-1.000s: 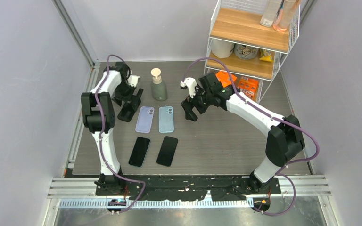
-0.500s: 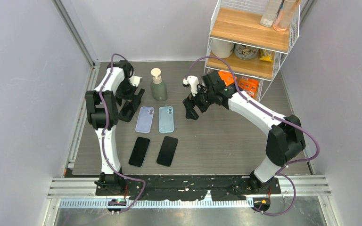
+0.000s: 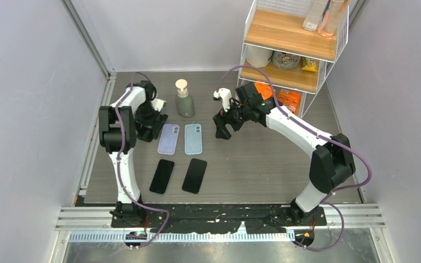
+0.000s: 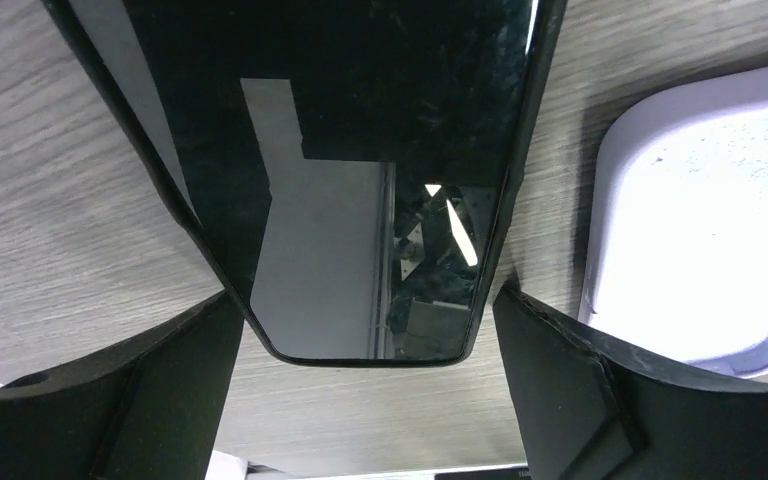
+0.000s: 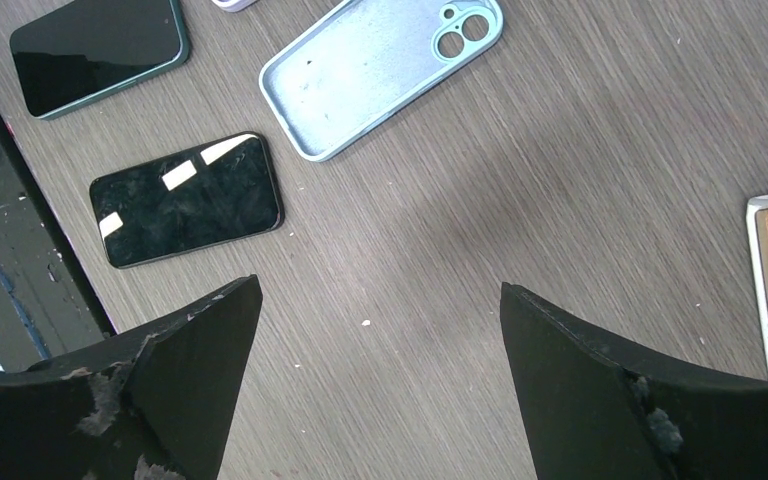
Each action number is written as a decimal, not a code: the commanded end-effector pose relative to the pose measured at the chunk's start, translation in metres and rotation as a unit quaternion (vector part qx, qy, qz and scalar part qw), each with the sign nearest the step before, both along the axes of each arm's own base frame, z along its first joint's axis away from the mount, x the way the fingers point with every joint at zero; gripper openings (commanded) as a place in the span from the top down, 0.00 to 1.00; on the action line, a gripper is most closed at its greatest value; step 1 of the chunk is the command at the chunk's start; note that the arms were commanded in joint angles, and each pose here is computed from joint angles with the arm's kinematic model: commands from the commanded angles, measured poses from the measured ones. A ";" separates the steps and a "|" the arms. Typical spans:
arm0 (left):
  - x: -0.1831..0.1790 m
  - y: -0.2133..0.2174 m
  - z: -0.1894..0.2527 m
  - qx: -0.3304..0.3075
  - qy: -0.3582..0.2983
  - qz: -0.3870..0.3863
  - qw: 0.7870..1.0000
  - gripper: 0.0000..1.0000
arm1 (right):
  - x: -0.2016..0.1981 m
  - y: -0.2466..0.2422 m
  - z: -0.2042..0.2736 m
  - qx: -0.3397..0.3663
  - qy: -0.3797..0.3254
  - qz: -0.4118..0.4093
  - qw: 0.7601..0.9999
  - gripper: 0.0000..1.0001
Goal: Take the phone out of the phone case
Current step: Pick up the phone at the center of the board, then adjust the phone.
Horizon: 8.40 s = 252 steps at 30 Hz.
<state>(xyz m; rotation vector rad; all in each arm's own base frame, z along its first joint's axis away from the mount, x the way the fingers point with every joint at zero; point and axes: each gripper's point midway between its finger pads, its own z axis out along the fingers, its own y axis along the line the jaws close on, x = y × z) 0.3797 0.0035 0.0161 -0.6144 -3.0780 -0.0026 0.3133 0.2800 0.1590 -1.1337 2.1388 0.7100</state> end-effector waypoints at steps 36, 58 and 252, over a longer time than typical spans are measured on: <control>0.026 0.014 0.004 -0.006 0.007 0.015 1.000 0.01 | 0.002 0.005 0.004 0.022 0.003 0.004 1.000 0.05; 0.030 0.000 0.006 -0.017 -0.001 -0.030 0.999 0.59 | 0.004 0.004 -0.001 0.021 0.010 0.003 1.000 0.05; -0.213 -0.301 0.238 -0.492 -0.191 -0.457 0.716 0.74 | -0.136 -0.004 0.164 0.176 -0.211 0.253 0.928 0.95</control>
